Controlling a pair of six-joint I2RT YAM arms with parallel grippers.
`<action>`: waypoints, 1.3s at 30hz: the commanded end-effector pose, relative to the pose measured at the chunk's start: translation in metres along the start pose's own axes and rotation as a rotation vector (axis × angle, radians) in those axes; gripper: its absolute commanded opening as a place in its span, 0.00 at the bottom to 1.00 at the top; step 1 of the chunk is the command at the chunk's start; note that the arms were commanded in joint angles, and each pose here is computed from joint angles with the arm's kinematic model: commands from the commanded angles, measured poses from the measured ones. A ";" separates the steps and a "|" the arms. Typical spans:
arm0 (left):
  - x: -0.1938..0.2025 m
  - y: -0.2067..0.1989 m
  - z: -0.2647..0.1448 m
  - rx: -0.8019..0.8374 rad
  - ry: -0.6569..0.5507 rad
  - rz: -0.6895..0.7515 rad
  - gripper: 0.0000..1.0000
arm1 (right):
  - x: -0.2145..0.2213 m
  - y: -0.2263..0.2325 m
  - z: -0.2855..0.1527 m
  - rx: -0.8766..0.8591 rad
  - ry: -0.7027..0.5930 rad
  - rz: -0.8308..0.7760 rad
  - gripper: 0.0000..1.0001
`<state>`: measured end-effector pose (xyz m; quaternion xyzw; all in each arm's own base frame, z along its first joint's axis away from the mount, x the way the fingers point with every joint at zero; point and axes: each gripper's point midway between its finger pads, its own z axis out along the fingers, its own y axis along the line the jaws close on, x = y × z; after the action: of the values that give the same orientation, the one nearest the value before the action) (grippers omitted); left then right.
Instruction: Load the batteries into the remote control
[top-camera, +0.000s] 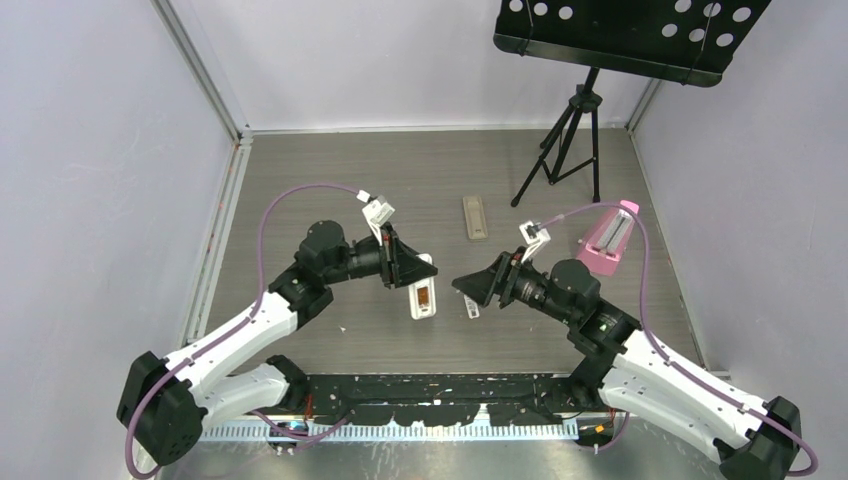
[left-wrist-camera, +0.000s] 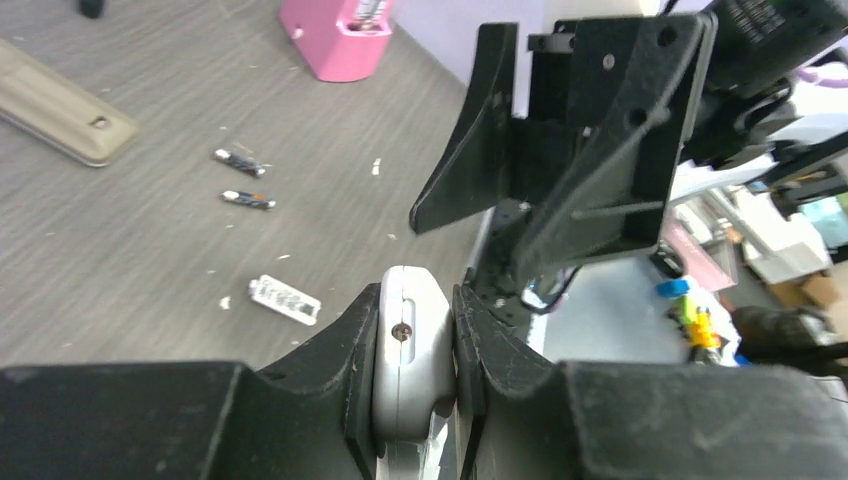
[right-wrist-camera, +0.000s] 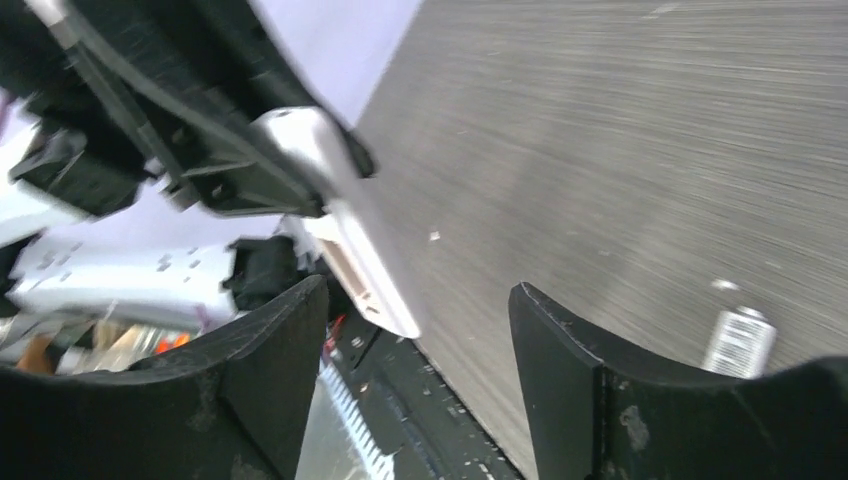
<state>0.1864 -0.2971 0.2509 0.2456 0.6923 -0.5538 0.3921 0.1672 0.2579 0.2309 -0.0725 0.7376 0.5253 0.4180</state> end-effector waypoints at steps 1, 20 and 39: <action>0.003 0.020 -0.006 -0.089 -0.015 0.149 0.00 | -0.020 -0.063 -0.015 0.391 -0.086 -0.028 0.65; 0.014 0.032 -0.007 -0.125 -0.002 0.142 0.00 | -0.018 -0.192 0.005 1.106 0.250 -0.338 0.46; 0.020 0.041 -0.001 -0.148 0.024 0.091 0.00 | 0.030 -0.258 0.025 1.156 0.487 -0.173 0.30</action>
<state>0.2041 -0.2840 0.1990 0.2529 0.7363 -0.4738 0.4115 0.2934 0.1665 0.0197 -0.0170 0.9656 -0.0568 0.2531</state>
